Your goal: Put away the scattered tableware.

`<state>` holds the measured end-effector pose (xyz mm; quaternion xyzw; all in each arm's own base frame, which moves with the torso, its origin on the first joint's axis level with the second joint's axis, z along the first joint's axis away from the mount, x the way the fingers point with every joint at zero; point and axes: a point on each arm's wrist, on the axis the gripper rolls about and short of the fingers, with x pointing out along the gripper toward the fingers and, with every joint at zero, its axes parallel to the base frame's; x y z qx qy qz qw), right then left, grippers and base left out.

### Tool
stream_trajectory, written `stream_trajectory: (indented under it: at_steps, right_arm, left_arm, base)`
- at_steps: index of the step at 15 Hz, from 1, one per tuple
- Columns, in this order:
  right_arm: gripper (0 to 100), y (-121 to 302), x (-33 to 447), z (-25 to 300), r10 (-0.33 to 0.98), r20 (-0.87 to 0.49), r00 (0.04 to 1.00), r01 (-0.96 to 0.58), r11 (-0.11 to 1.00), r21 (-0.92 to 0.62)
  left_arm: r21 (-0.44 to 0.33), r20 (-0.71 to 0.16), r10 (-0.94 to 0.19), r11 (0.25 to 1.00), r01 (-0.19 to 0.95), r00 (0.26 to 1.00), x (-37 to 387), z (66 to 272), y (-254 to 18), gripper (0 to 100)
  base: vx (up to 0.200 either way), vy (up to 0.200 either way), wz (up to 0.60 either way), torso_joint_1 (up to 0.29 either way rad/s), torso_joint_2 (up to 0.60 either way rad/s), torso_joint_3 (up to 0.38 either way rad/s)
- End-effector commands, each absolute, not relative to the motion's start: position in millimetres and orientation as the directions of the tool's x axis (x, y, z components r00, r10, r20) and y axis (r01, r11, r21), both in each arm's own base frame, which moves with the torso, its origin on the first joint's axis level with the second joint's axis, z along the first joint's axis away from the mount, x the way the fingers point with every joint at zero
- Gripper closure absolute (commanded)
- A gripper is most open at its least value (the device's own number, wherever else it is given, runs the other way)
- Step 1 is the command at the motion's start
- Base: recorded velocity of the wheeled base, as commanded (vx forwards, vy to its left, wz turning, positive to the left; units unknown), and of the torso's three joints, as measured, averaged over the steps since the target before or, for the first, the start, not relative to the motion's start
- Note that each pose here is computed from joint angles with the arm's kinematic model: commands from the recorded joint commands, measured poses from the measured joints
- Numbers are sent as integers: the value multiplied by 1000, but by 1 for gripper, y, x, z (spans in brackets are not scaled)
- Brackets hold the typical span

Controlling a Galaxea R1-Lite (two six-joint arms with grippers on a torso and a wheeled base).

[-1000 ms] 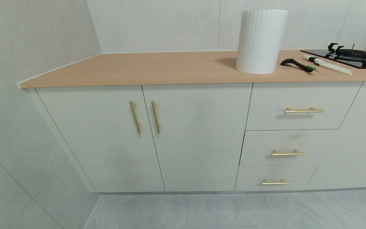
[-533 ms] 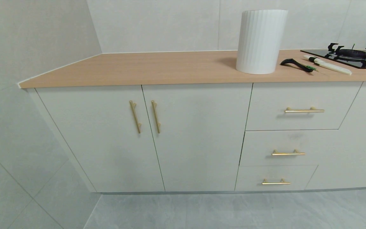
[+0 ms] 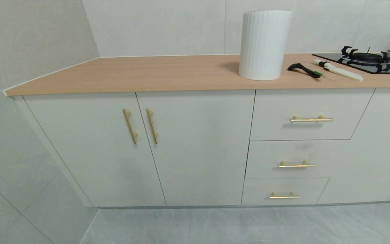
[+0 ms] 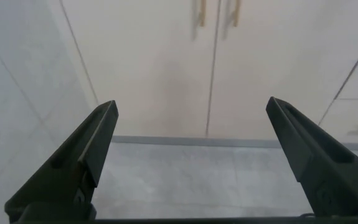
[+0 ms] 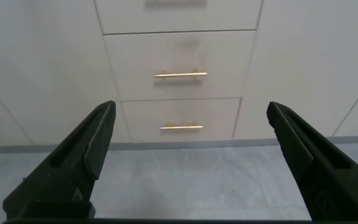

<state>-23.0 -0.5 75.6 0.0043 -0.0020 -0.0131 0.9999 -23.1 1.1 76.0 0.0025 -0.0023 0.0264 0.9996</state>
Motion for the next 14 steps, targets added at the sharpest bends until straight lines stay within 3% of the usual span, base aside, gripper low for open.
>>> stream_trajectory:
  at_steps: [1, 5, 14]
  right_arm:
    - [0, 0, -23, 76, -28, 2, 1000, 28, 1000, 8]
    - [0, 0, -23, 76, -26, 2, 1000, 26, 1000, 8]
    - [0, 0, -23, 76, -28, 2, 1000, 28, 1000, 8]
  left_arm:
    - [5, 2, 52, 999, -52, 999, -23, 76, 1, 0]
    - [8, 3, 54, 999, -54, 999, -23, 76, 1, 0]
    - [-8, 2, 54, 999, -54, 999, -23, 76, 1, 0]
  base:
    - [0, -200, 0, 2, 7, -2]
    - [0, -200, 0, 6, 2, 5]
    - [0, 0, 0, 0, 0, 0]
